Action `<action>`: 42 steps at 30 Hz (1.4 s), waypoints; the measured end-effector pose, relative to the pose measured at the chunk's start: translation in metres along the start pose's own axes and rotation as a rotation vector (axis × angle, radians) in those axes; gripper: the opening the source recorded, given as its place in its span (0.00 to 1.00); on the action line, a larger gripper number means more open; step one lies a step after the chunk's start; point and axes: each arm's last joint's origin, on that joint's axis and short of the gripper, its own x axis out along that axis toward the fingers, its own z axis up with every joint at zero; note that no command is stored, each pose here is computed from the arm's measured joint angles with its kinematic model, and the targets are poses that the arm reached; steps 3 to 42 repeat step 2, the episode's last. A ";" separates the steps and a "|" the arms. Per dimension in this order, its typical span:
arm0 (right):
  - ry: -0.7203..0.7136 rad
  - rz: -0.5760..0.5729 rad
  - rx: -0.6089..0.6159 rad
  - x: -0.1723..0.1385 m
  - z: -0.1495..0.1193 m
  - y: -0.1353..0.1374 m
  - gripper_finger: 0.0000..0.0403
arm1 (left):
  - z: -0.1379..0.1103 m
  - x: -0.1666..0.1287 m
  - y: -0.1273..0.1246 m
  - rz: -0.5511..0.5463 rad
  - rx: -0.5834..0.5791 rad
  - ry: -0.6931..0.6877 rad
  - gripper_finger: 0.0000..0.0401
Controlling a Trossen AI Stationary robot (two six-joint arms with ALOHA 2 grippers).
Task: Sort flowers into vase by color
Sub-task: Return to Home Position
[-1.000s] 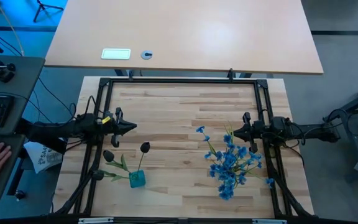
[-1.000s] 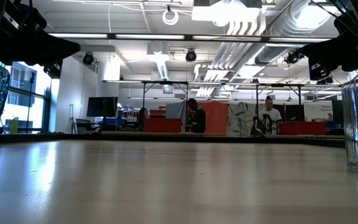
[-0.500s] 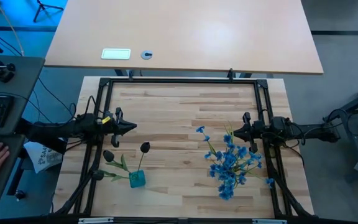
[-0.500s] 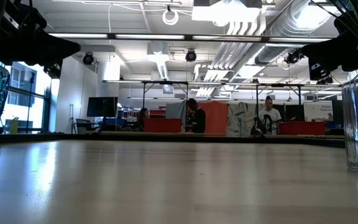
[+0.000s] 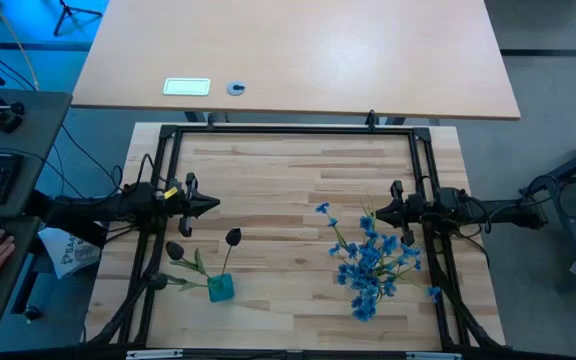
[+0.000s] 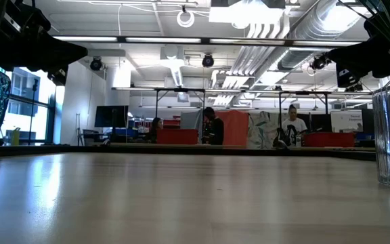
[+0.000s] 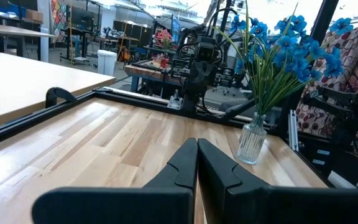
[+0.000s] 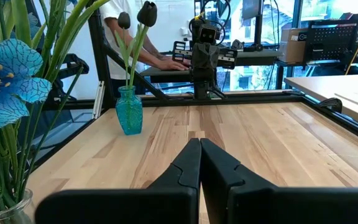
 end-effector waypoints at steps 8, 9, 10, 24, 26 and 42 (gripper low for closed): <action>0.000 0.000 0.000 0.000 0.000 0.000 0.00 | 0.000 0.000 0.000 0.000 0.000 0.000 0.00; 0.000 0.000 0.000 0.000 0.000 0.000 0.00 | 0.000 0.000 0.000 0.000 0.000 0.000 0.00; 0.000 0.000 0.000 0.000 0.000 0.000 0.00 | 0.000 0.000 0.000 0.000 0.000 0.000 0.00; 0.000 0.000 0.000 0.000 0.000 0.000 0.00 | 0.000 0.000 0.000 0.000 0.000 0.000 0.00; 0.000 0.000 0.000 0.000 0.000 0.000 0.00 | 0.000 0.000 0.000 0.000 0.000 0.000 0.00; 0.000 0.000 0.000 0.000 0.000 0.000 0.00 | 0.000 0.000 0.000 0.000 0.000 0.000 0.00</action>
